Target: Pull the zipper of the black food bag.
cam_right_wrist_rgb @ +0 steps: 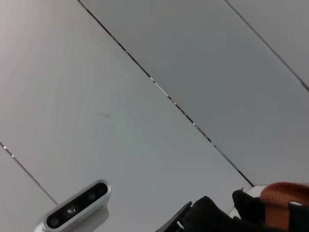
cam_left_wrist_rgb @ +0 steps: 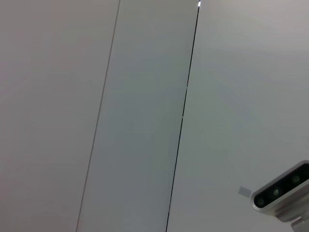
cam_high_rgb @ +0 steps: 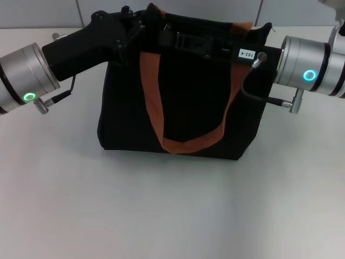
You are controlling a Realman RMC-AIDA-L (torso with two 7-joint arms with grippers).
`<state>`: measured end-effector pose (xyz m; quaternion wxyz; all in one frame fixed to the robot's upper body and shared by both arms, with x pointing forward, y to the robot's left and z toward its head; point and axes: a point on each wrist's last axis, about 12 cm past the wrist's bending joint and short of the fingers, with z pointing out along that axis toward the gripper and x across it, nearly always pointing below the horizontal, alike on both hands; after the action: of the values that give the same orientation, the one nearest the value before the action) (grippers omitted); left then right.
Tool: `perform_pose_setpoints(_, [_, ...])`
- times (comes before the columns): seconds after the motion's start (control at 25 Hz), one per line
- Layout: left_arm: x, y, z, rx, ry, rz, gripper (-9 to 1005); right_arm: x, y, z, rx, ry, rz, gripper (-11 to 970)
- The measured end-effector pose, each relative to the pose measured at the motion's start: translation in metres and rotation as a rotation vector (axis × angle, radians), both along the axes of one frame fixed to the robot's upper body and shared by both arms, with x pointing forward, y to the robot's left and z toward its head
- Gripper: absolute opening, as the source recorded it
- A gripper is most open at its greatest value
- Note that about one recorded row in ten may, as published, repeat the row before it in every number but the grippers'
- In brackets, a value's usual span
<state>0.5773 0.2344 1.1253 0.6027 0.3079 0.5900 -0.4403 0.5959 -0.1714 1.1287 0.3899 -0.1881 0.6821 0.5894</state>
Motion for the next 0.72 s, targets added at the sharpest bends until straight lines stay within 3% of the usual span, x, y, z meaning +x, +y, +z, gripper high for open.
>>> perform_pose_setpoints(0.28, [0.0010,-0.0006,0.0006,0.001,-0.002,0.001,19,0.0006,-0.0007,0.0013,-0.006,-0.020,0.001,288])
perform_pose_setpoints(0.72, [0.0016,-0.0009,-0.0004,0.003,0.003,0.006,19,-0.0011,0.0013,0.0029,-0.008,-0.048,0.026,470])
